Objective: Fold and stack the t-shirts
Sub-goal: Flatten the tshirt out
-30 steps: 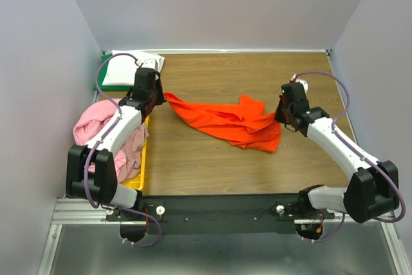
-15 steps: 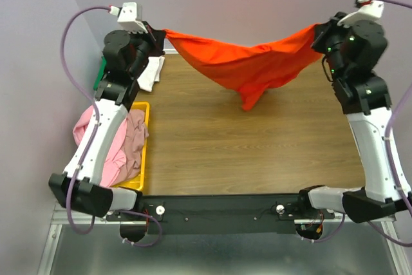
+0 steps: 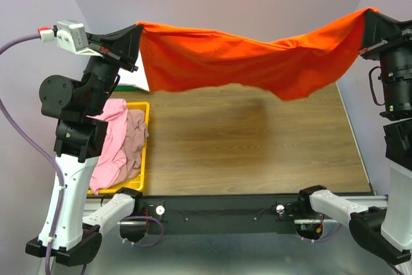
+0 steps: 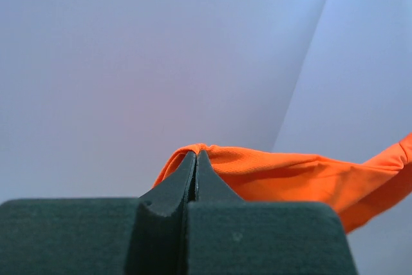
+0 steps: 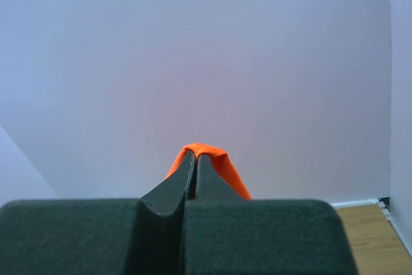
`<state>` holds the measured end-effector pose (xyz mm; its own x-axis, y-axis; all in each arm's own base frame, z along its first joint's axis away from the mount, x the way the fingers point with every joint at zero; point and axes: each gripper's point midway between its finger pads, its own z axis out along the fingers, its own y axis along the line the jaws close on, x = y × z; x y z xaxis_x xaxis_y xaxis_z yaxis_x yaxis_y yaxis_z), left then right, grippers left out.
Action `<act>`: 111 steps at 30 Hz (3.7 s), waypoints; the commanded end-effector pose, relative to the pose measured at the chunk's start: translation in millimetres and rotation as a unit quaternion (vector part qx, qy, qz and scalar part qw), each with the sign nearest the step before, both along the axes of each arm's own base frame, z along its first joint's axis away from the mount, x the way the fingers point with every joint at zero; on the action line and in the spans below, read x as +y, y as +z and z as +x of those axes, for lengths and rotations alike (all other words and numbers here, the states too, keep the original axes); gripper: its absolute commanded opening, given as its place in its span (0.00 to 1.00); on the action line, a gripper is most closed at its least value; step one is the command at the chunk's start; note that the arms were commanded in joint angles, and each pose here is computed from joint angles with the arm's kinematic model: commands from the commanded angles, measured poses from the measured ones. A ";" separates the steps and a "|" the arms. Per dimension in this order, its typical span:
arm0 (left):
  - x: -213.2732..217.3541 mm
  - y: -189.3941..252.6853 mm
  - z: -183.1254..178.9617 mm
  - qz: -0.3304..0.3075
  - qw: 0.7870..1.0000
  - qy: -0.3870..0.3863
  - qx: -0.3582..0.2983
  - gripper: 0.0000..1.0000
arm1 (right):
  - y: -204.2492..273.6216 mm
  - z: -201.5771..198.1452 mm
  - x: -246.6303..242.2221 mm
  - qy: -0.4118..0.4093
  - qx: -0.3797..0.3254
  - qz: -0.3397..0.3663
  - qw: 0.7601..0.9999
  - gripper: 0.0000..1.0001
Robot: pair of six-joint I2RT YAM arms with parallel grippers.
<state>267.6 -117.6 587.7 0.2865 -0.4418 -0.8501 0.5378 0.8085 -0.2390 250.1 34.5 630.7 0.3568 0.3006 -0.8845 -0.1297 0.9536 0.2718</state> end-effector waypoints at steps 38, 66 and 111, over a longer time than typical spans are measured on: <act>2.3 -17.0 -16.2 -0.062 0.998 -0.021 -0.021 0.00 | 28.8 16.1 -15.2 -0.073 -0.036 -0.090 0.993 0.00; -48.6 -329.1 278.5 0.033 0.938 0.027 0.345 0.70 | -341.3 353.9 9.8 -0.216 0.362 -0.152 0.894 0.69; -118.2 -562.0 194.3 0.188 0.809 -0.062 0.554 0.91 | -605.5 229.7 62.9 0.066 0.621 -0.028 0.780 1.00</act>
